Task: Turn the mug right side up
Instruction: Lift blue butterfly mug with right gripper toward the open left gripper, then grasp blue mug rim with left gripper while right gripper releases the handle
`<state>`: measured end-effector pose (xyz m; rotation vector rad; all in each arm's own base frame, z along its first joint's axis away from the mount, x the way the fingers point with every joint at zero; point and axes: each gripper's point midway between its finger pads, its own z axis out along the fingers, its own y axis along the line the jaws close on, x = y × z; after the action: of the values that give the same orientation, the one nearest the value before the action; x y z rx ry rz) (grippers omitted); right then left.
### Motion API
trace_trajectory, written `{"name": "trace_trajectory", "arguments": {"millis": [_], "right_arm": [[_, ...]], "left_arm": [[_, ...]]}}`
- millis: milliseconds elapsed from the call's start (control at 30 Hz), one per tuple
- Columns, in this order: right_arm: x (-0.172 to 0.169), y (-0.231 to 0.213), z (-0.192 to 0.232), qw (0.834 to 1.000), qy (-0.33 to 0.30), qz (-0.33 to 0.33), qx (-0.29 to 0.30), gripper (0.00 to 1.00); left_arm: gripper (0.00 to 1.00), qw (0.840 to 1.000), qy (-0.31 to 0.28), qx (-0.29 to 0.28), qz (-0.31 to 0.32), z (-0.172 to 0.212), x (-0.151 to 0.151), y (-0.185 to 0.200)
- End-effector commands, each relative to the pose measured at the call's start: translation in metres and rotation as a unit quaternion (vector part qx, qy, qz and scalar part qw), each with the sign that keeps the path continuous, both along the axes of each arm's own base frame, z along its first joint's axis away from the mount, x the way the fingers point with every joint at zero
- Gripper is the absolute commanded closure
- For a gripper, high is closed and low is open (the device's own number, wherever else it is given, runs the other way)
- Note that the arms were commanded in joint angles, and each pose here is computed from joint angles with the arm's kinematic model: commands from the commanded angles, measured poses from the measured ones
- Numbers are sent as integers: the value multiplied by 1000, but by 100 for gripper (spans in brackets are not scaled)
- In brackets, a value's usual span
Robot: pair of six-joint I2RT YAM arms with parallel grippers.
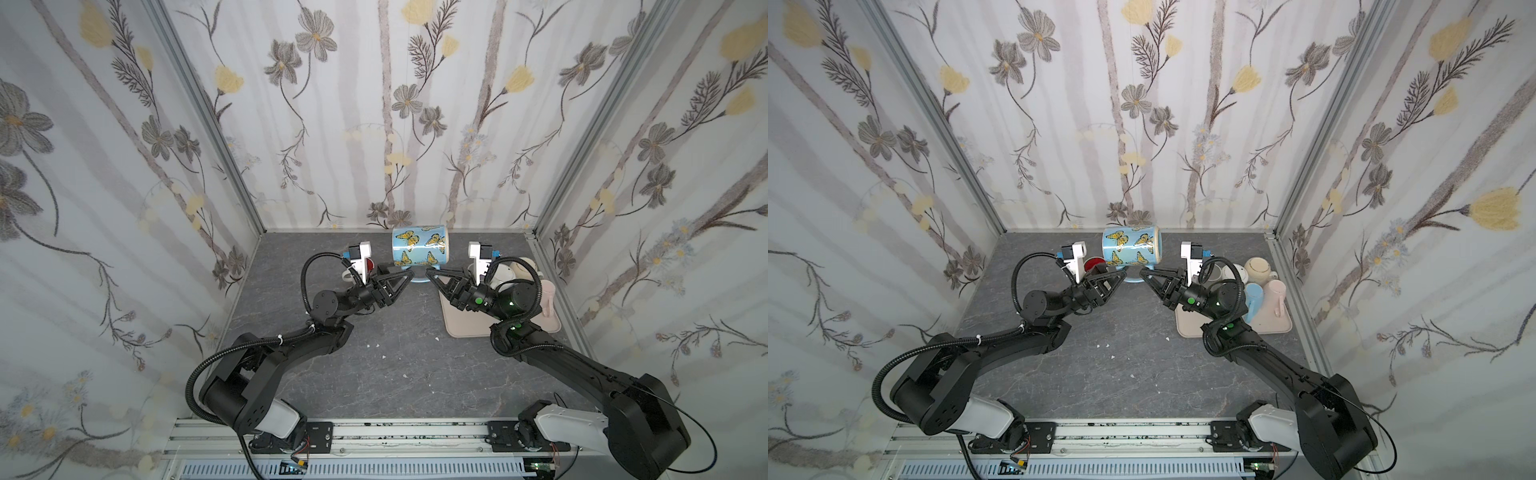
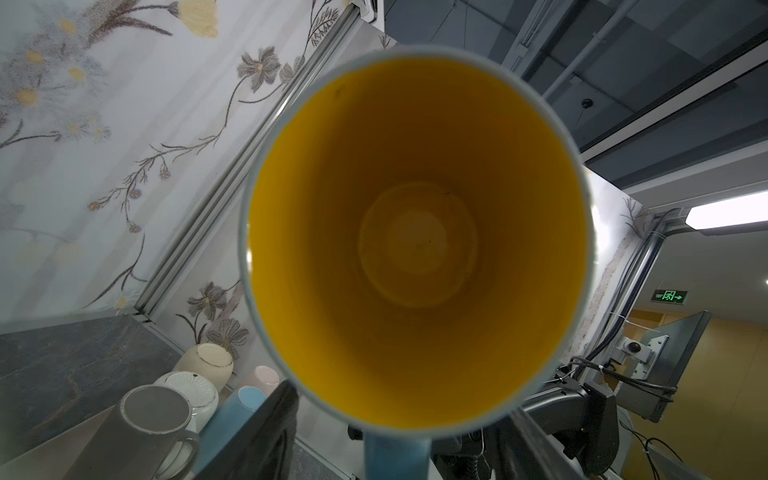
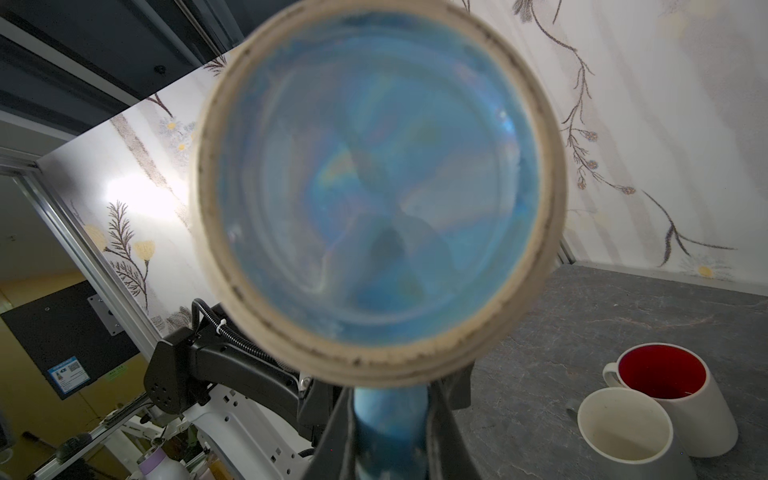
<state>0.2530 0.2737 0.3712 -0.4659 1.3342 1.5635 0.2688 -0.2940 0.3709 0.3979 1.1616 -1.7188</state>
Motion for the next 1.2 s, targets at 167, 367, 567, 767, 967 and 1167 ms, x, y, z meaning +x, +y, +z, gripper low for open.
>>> {"name": "trace_trajectory", "arguments": {"millis": [167, 367, 567, 767, 967, 1167], "right_arm": [[-16, -9, 34, 997, -73, -2, 40, 100], [-14, -6, 29, 997, -68, -4, 26, 100], [-6, -4, 21, 998, -54, -16, 6, 95], [5, -2, 10, 998, -35, -38, -23, 77], [17, 0, -11, 995, -6, -61, -76, 53], [31, -3, -55, 983, 46, -91, -151, 45]], "left_arm": [[50, 999, -27, -22, -31, 18, -12, 1], [83, 999, -33, -16, -35, 18, -14, 0], [94, 999, -33, -2, -38, 16, -14, -3], [100, 999, -23, 43, -10, 4, -10, -5], [100, 995, -10, 96, 27, -19, -3, -5], [100, 990, 17, 129, 48, -51, 1, -1]]}}
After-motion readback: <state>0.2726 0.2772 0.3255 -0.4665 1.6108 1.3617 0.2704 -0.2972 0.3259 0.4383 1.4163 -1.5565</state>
